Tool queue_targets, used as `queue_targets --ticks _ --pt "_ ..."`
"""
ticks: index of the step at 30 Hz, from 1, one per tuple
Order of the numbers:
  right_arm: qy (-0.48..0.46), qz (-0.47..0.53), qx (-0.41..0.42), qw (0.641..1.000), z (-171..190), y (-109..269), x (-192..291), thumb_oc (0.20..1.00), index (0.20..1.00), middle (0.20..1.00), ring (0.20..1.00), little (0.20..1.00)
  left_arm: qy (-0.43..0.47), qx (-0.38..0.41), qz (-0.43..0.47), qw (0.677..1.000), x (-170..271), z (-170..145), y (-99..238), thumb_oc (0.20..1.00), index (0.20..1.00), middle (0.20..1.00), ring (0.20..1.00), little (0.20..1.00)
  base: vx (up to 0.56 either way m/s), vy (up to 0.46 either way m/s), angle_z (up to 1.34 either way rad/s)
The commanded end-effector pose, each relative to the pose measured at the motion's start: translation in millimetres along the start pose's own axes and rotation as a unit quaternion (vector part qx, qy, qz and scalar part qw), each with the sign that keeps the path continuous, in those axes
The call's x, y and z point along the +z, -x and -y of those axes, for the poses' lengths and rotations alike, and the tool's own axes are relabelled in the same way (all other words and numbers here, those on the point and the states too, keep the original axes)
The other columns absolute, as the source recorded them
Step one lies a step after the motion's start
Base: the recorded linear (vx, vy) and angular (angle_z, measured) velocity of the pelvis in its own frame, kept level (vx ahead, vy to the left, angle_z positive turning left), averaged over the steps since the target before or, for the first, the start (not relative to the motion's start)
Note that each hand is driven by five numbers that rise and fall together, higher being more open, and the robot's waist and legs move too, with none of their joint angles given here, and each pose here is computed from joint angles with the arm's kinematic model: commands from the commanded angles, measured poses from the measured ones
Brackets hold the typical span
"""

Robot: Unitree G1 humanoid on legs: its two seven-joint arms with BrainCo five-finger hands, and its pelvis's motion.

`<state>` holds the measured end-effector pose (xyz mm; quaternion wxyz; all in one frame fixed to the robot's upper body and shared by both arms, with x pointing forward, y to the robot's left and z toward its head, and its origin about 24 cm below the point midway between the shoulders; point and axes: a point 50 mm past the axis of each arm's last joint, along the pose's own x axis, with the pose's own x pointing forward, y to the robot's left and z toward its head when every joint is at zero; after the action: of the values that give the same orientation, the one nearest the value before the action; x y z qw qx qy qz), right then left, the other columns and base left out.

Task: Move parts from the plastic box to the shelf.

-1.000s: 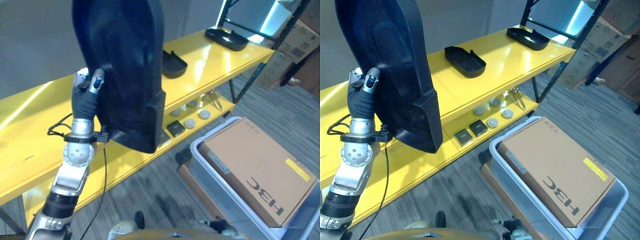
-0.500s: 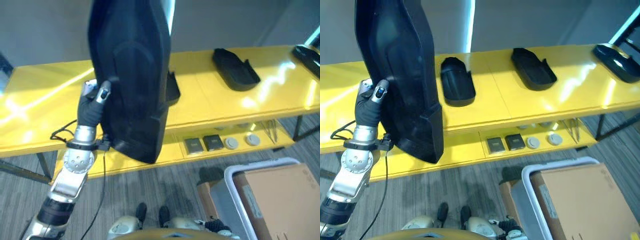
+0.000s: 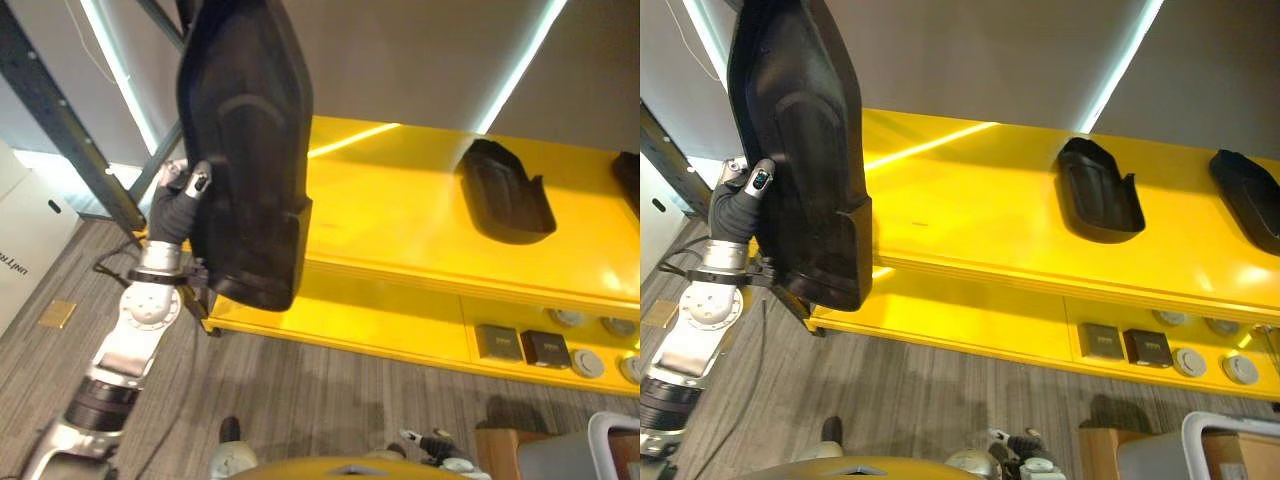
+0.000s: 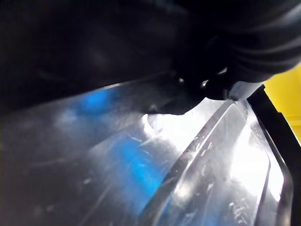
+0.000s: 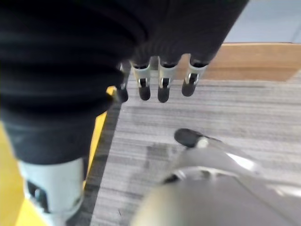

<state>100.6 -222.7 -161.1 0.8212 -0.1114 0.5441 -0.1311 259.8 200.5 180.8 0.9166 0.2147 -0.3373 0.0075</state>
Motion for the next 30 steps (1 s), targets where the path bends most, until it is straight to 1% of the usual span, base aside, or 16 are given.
queue_targets --ticks 1,2,3,5,7,8,10,11,12,17,18,20,23,24,27,30 --pt "0.042 0.035 -0.017 0.998 -2.9 -1.2 18.0 1.000 1.000 1.000 1.000 1.000 -0.041 0.088 0.091 0.991 31.5 -26.5 -4.6 0.200 0.200 0.200 0.200 0.200 0.06 0.258 -0.97" --pt "0.079 0.055 -0.010 0.995 -8.3 -0.5 24.7 1.000 1.000 1.000 1.000 1.000 -0.055 0.096 0.080 0.991 27.0 -31.1 -2.9 0.200 0.200 0.200 0.200 0.200 0.07 0.180 -1.07" --pt "0.090 0.064 -0.002 0.994 -12.4 0.4 26.6 1.000 1.000 1.000 1.000 1.000 -0.054 0.100 0.074 0.991 23.9 -32.3 -1.8 0.200 0.200 0.200 0.200 0.200 0.09 0.114 -0.89" --pt "0.094 0.072 0.013 0.993 -17.7 1.8 26.4 1.000 1.000 1.000 1.000 1.000 -0.043 0.114 0.051 0.991 13.8 -32.9 -3.5 0.200 0.200 0.200 0.200 0.200 0.08 0.054 -0.36" --pt "0.084 0.056 0.021 0.995 -19.3 3.3 15.3 1.000 1.000 1.000 1.000 1.000 -0.058 0.109 0.035 0.992 6.9 -31.9 -6.6 0.200 0.200 0.200 0.200 0.200 0.06 -0.041 -0.05" --pt "0.076 0.056 0.024 0.995 -17.9 3.3 14.6 1.000 1.000 1.000 1.000 1.000 -0.051 0.113 0.027 0.992 2.6 -31.0 -8.0 0.200 0.200 0.200 0.200 0.200 -0.02 -0.093 0.12" --pt "0.095 0.043 0.026 0.994 -11.3 2.5 6.8 1.000 1.000 1.000 1.000 1.000 -0.043 0.122 0.012 0.992 -4.3 -31.3 -14.2 0.200 0.200 0.200 0.200 0.200 -0.04 -0.095 0.07" --pt "0.108 0.037 0.023 0.993 -7.8 1.9 3.9 1.000 1.000 1.000 1.000 1.000 -0.036 0.121 -0.002 0.992 -10.2 -27.9 -17.6 0.200 0.200 0.200 0.200 0.200 0.02 -0.144 0.04" --pt "0.133 0.018 0.012 0.991 4.1 0.6 -4.5 1.000 1.000 1.000 1.000 1.000 -0.022 0.110 -0.013 0.994 -16.2 -20.0 -27.4 0.200 0.200 0.200 0.200 0.200 0.03 -0.122 -0.04" --pt "0.093 0.015 -0.018 0.995 17.6 -1.3 -2.6 1.000 1.000 1.000 1.000 1.000 -0.032 0.117 -0.030 0.992 -24.4 -17.0 -40.9 0.200 0.200 0.200 0.200 0.200 0.00 -0.050 -0.09" --pt "0.074 0.029 -0.017 0.997 16.3 -2.5 7.4 1.000 1.000 1.000 1.000 1.000 -0.036 0.129 -0.043 0.990 -29.8 -11.1 -58.9 0.200 0.200 0.200 0.200 0.200 -0.05 -0.041 -0.29" --pt "0.089 0.039 -0.004 0.995 10.0 -2.2 11.1 1.000 1.000 1.000 1.000 1.000 -0.046 0.136 -0.052 0.988 -33.2 -11.6 -67.7 0.200 0.200 0.200 0.200 0.200 -0.03 -0.027 -0.32" --pt "0.095 0.048 0.008 0.994 3.5 -1.6 15.0 1.000 1.000 1.000 1.000 1.000 -0.068 0.145 -0.069 0.985 -40.0 -17.5 -74.7 0.200 0.200 0.200 0.200 0.200 -0.01 -0.006 -0.34" --pt "0.101 0.063 0.024 0.993 -6.0 -0.6 21.9 1.000 1.000 1.000 1.000 1.000 -0.079 0.165 -0.074 0.980 -40.1 -27.2 -87.4 0.200 0.200 0.200 0.200 0.200 -0.02 -0.007 -0.30" --pt "0.108 0.076 0.037 0.991 -13.2 0.5 27.4 1.000 1.000 1.000 1.000 1.000 -0.085 0.184 -0.066 0.977 -36.3 -35.6 -92.3 0.200 0.200 0.200 0.200 0.200 -0.01 -0.013 -0.27" --pt "0.098 0.085 0.036 0.991 -12.9 0.0 34.3 1.000 1.000 1.000 1.000 1.000 -0.117 0.189 -0.073 0.972 -36.5 -48.4 -100.4 0.200 0.200 0.200 0.200 0.200 -0.02 -0.018 -0.08"
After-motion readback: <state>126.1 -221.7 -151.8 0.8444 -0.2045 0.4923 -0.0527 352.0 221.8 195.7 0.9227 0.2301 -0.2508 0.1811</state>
